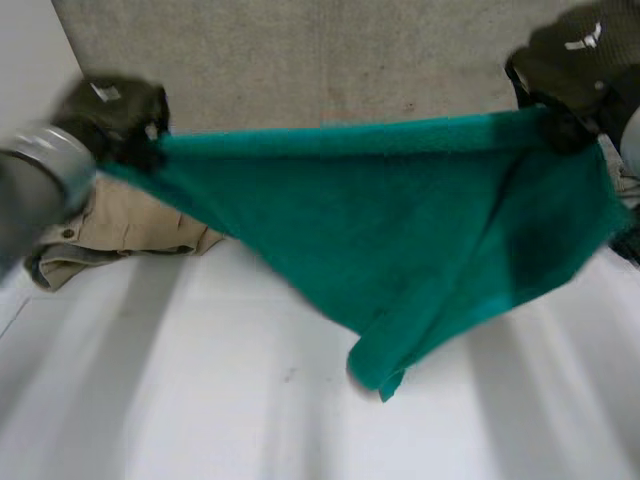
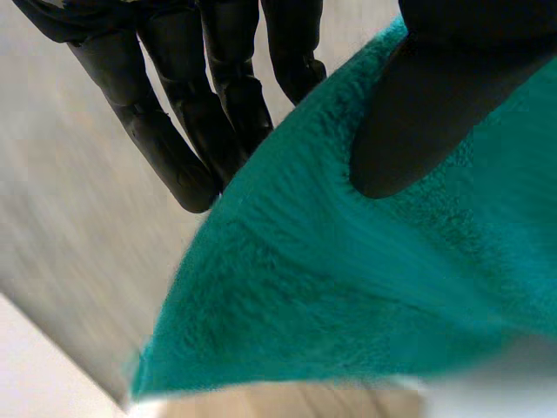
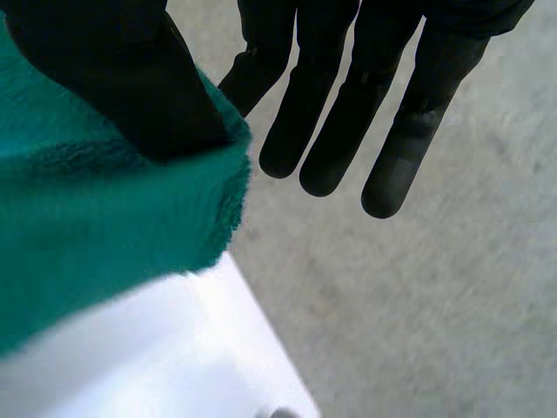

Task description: Fold the laundry.

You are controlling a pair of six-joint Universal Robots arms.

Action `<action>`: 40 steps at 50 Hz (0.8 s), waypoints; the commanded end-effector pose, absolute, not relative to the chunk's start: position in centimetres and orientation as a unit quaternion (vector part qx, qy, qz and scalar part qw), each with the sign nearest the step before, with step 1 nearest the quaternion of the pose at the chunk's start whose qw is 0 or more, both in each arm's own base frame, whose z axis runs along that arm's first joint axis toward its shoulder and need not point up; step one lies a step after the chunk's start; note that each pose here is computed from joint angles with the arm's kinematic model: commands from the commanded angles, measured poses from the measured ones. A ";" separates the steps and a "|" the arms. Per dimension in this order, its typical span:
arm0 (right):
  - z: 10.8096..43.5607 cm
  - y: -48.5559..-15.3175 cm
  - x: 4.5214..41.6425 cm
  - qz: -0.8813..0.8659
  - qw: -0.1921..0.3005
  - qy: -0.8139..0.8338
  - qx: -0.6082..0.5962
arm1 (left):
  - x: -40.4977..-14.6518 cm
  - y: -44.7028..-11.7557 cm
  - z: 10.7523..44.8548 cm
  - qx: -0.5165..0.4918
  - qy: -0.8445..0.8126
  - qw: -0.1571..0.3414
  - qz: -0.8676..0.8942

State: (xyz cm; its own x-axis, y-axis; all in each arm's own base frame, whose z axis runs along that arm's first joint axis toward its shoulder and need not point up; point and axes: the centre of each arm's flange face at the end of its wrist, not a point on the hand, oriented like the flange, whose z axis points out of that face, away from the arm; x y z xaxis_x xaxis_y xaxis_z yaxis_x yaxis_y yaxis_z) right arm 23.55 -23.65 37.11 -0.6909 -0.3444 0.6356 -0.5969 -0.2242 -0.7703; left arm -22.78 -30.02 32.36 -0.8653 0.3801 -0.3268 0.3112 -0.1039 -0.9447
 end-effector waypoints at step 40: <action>35.6 -38.3 24.0 0.849 0.047 -0.482 0.214 | -26.9 -38.8 36.8 -0.206 -0.466 0.065 0.858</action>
